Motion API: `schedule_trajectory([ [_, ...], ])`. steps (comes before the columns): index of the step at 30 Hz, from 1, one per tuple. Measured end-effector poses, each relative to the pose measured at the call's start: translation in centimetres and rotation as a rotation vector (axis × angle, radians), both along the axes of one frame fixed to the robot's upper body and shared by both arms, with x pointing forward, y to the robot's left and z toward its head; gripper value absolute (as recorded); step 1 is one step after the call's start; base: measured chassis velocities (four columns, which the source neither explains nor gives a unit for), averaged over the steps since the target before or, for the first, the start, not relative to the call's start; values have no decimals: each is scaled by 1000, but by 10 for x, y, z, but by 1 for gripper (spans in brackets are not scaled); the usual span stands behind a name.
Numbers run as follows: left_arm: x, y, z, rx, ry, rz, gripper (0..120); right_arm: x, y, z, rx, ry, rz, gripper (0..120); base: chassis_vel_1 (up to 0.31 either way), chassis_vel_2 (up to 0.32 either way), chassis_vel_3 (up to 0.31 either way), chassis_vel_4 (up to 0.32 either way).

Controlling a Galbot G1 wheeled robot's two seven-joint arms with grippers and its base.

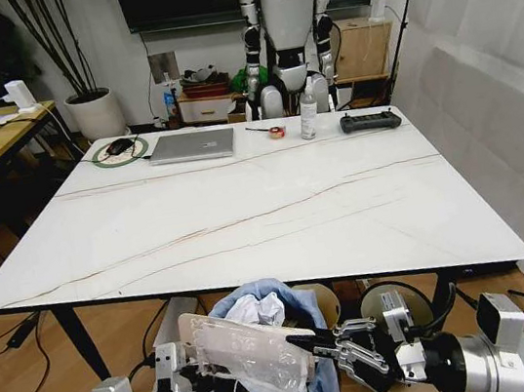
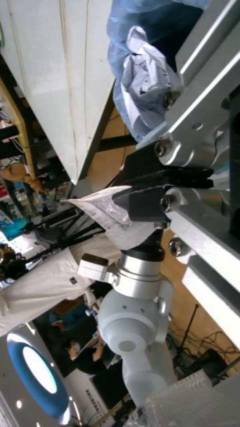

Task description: Pick up the trash bin and place the trash from the table into it.

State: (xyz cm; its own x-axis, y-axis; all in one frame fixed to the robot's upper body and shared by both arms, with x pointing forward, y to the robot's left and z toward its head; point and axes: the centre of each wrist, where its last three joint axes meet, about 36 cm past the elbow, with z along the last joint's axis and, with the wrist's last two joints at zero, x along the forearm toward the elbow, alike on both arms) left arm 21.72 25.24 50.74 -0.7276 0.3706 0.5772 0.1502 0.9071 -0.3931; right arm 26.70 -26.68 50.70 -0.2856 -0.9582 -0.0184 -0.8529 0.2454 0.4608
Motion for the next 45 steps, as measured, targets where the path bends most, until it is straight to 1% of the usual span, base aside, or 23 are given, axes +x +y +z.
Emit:
schedule_trajectory([
  [12,-2,-1,-1,-4,12,-8,0,4,-4,-8,-28,-13,-5,0,0,0,0,0],
  [25,-2,-2,-1,-13,20,-19,0,7,-9,-14,-65,-61,4,0,0,0,0,0],
  [26,-1,-2,-1,-13,20,-20,0,7,-9,-14,-68,-64,4,4,0,0,0,0],
  [27,-1,-2,-1,-13,20,-20,0,7,-9,-14,-68,-64,4,4,0,0,0,0],
  [29,-1,-1,-1,-14,20,-20,0,7,-10,-15,-74,-67,5,13,0,0,0,0],
  [31,-1,-1,-1,-15,20,-21,0,7,-10,-16,-78,-71,5,19,0,0,0,0],
  [34,0,-1,0,-17,18,-23,0,8,-11,-16,-80,-74,5,32,0,0,0,0],
  [35,0,-1,0,-17,18,-23,0,8,-11,-16,-80,-74,5,32,0,0,0,0],
  [36,0,-1,0,-18,17,-23,0,8,-11,-16,-80,-74,5,36,0,0,0,0],
  [41,1,-2,0,-20,15,-24,0,9,-12,-15,-85,-79,0,58,0,0,0,0],
  [42,1,-2,0,-20,15,-24,0,9,-12,-15,-85,-79,0,58,0,0,0,0],
  [45,1,-2,0,-20,14,-24,0,11,-13,-16,-89,-82,-4,71,0,0,0,0],
])
